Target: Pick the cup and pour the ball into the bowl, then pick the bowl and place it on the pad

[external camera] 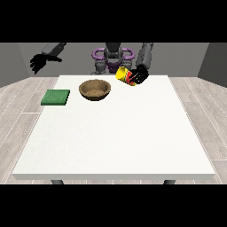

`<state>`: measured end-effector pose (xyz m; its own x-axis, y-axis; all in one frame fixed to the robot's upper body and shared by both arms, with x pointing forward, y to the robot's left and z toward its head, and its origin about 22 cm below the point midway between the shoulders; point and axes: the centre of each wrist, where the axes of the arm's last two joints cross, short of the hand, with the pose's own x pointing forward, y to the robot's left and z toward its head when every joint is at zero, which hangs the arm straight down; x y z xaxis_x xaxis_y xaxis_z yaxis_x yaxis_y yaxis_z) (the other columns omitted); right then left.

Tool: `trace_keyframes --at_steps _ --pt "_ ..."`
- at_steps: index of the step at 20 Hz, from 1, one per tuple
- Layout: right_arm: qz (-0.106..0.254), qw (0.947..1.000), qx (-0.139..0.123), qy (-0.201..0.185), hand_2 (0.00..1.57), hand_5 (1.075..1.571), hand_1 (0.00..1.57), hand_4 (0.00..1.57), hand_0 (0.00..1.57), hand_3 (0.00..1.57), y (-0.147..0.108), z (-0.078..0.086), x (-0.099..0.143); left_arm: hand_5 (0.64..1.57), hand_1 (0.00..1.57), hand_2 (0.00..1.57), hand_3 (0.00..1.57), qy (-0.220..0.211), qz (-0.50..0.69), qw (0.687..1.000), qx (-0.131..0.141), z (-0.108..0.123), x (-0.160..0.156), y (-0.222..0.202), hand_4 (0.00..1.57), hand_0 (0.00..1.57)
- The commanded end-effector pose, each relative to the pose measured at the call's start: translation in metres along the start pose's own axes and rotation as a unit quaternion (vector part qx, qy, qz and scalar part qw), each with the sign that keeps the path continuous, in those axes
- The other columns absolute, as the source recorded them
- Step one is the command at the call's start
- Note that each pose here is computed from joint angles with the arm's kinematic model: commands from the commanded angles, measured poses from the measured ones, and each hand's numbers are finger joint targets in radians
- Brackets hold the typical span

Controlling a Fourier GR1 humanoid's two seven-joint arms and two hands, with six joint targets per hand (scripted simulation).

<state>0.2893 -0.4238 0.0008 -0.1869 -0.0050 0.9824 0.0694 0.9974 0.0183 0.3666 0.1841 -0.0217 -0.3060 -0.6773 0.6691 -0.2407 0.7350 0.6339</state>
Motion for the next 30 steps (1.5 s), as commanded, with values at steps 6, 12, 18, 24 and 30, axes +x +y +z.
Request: trace_keyframes --at_steps 6,12,18,24,30 --pt "0.012 0.9957 -0.063 0.067 0.0 1.558 0.0 0.0 0.0 0.0 -0.04 0.057 -0.037 1.569 1.35 1.57 1.57 -0.041 -0.142 0.985 -0.093 0.002 0.062 -0.052 1.05 1.35" --pt "0.0 0.9966 -0.059 0.057 0.0 1.554 0.0 0.0 0.0 0.0 -0.052 0.053 -0.029 1.569 1.35 1.57 1.57 -0.043 -0.167 0.98 -0.096 -0.008 0.073 -0.039 1.05 1.35" --pt "0.007 0.9979 -0.049 0.042 0.0 1.547 0.0 0.0 0.0 0.0 -0.04 0.038 -0.033 1.571 0.94 1.57 1.57 -0.09 -0.225 0.966 -0.09 -0.016 0.12 -0.054 0.91 0.94" --pt "0.018 0.9986 -0.029 0.04 0.0 1.534 0.0 0.0 0.0 0.18 -0.025 -0.011 -0.006 1.565 0.55 1.57 1.57 -0.112 -0.296 0.944 -0.09 -0.007 0.132 -0.065 0.93 0.55" --pt "0.022 0.9986 -0.011 0.048 0.0 1.527 0.0 0.0 0.0 0.27 0.012 -0.03 -0.014 1.57 0.37 1.57 1.57 -0.141 -0.367 0.915 -0.094 0.001 0.146 -0.075 0.9 0.37"
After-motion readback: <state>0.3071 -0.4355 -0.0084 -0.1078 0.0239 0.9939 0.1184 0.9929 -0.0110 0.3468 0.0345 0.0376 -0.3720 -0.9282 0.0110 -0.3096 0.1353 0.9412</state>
